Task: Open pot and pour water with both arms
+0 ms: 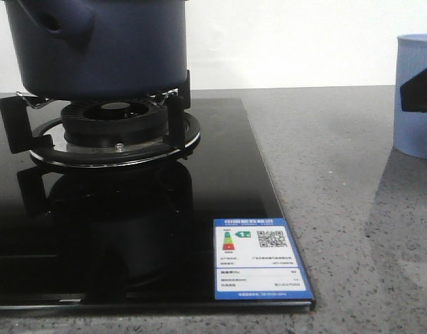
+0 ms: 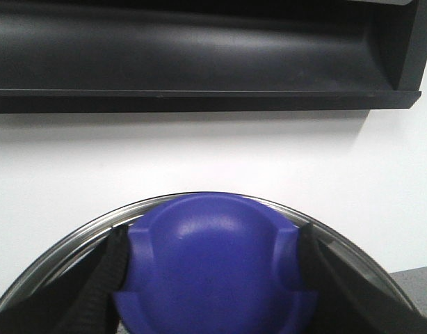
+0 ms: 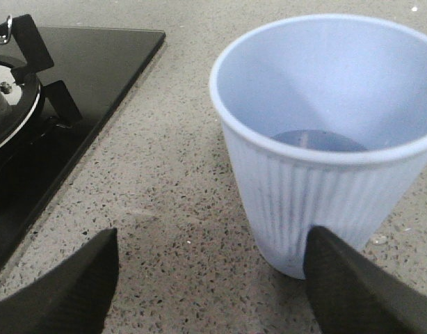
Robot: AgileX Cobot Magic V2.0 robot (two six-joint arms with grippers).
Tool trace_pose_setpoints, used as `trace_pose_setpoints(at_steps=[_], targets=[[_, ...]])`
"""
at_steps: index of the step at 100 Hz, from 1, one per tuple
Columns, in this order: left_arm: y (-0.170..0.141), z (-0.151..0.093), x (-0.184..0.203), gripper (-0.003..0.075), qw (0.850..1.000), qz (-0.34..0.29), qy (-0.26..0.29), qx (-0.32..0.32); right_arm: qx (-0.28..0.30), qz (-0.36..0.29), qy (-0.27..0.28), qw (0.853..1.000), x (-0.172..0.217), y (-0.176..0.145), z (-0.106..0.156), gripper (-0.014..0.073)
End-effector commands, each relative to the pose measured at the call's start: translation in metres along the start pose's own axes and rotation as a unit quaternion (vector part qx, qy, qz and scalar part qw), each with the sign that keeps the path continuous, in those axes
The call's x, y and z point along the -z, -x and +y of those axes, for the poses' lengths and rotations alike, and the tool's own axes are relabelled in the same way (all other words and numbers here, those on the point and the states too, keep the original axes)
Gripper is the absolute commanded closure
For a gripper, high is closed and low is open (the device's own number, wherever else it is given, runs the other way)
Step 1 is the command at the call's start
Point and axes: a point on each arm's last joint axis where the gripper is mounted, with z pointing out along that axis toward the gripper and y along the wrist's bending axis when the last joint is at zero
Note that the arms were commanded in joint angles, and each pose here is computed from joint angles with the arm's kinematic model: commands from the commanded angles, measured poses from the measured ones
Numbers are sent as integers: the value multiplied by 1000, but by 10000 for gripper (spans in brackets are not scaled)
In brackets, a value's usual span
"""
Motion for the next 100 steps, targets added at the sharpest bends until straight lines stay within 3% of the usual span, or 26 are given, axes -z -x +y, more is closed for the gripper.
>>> trace_pose_setpoints(at_steps=[1,41,79,88,100], targets=[[24,4,7,347,997,-69,23,1,9,-60,1,998,4,17,1,92],[24,4,7,348,997,-71,25,-2,9,25,9,1000,6,2,3,92],[24,4,7,348,997,-71,24,-9,17,-73,23,997,54,15,4,92],[25,4,7,348,997,-74,26,-9,16,-125,8,992,55,15,0,92],[25,5,7,348,997,-76,27,-9,13,-137,-13,990,46,2,-7,92]])
